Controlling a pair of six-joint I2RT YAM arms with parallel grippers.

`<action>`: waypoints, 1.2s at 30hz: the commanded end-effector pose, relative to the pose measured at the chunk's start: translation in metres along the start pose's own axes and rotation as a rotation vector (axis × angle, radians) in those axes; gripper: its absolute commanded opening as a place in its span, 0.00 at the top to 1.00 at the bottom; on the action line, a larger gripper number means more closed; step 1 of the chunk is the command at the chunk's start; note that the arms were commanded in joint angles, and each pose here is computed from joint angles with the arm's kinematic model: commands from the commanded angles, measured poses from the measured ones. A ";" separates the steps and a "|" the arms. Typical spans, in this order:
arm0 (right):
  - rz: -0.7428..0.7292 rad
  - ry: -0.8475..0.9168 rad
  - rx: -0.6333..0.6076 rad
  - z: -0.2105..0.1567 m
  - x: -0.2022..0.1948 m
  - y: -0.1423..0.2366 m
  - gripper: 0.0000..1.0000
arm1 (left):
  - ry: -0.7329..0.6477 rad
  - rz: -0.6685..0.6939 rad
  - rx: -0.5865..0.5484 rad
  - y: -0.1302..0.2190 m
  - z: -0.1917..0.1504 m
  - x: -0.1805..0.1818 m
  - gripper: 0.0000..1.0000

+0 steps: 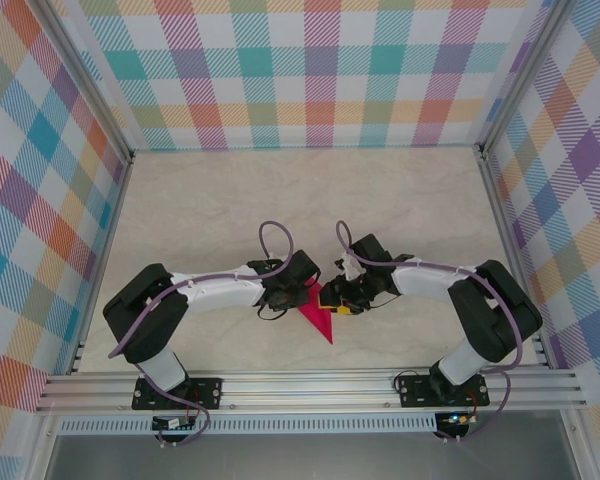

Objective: Fold a paper plane with a square sheet of paper (pick it up from the middle)
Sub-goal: Turn over a paper plane at the center of the table, then move the paper plane to the center of the table.

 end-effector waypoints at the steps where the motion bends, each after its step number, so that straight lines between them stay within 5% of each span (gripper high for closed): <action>1: -0.002 0.076 -0.021 0.003 0.013 0.008 0.47 | 0.004 -0.011 -0.003 0.003 0.002 0.005 0.78; 19: -0.109 0.175 0.103 -0.009 0.033 -0.016 0.39 | 0.004 -0.038 0.016 -0.005 -0.001 0.008 0.81; 24: -0.255 0.181 0.091 -0.010 0.022 -0.023 0.46 | 0.030 -0.059 0.017 -0.007 -0.003 0.012 0.80; 36: -0.278 0.153 0.056 -0.006 0.021 -0.026 0.60 | 0.079 -0.135 -0.023 -0.001 -0.005 0.016 0.77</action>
Point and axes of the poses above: each hand's point on the last joint's axis, 136 mm out from that joint toward the fingers, its own y axis back along the fingers, its own x axis along the line the jaws close on, z = x × y, the point moved 9 cm from there along y, back along the fingers, and after that the axes turned 4 degrees about -y, right-handed, at the moved point
